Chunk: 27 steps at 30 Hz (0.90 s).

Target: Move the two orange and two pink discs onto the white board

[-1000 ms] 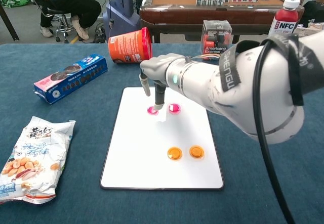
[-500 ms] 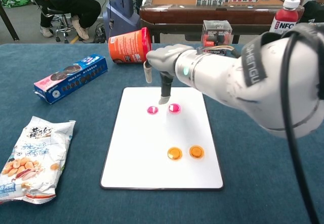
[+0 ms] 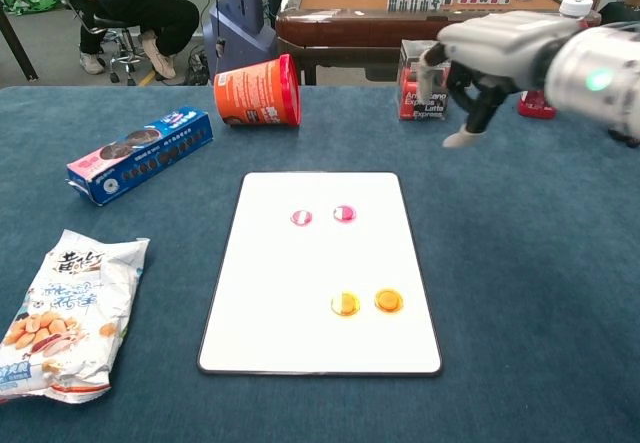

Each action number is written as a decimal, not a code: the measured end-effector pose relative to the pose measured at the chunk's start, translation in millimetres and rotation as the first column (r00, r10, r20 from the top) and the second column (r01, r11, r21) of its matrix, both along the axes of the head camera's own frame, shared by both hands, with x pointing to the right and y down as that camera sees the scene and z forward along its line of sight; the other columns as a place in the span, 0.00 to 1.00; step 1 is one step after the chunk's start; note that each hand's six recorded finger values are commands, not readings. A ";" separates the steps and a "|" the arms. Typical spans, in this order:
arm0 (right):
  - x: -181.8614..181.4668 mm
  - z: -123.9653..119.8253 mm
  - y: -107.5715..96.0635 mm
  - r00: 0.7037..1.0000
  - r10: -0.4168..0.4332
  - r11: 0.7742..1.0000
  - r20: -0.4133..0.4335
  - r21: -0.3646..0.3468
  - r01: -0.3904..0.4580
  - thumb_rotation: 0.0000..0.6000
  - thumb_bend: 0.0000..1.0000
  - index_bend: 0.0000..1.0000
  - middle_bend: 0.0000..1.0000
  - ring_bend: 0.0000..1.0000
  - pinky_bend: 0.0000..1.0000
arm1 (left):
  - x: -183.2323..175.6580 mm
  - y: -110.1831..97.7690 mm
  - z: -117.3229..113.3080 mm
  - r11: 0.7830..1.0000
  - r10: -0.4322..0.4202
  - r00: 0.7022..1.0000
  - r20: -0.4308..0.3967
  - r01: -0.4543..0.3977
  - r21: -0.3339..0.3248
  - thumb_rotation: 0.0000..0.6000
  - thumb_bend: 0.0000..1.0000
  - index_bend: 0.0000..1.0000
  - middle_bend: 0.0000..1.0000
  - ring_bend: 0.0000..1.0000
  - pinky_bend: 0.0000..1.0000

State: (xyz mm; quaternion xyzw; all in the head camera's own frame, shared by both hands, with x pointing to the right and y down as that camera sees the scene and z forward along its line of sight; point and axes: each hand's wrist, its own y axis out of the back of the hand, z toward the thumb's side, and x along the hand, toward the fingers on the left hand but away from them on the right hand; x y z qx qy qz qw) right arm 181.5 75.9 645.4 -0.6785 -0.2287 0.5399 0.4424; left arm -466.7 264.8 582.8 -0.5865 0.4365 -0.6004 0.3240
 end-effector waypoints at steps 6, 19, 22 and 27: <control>69.2 -26.8 11.8 0.997 0.077 0.996 0.005 0.039 -0.077 1.00 0.14 0.38 0.55 0.59 0.47 | 10.3 -23.7 -6.2 0.999 0.042 0.999 -0.001 -0.042 0.032 1.00 0.29 0.35 0.58 0.54 0.73; 192.6 -85.9 67.4 0.964 0.260 0.953 0.063 0.142 -0.267 1.00 0.14 0.40 0.54 0.58 0.45 | 21.4 -58.4 -21.1 0.996 0.068 0.998 0.000 -0.068 0.066 1.00 0.30 0.35 0.56 0.52 0.73; 213.4 -93.5 79.8 0.953 0.296 0.940 0.063 0.159 -0.303 1.00 0.14 0.40 0.54 0.58 0.45 | 21.3 -63.1 -25.1 0.996 0.066 0.998 0.001 -0.066 0.067 1.00 0.29 0.34 0.55 0.52 0.73; 239.0 -97.0 95.4 0.939 0.341 0.924 0.050 0.167 -0.345 1.00 0.14 0.40 0.54 0.58 0.45 | 21.7 -70.7 -31.1 0.995 0.068 0.998 0.006 -0.069 0.069 1.00 0.30 0.34 0.55 0.52 0.73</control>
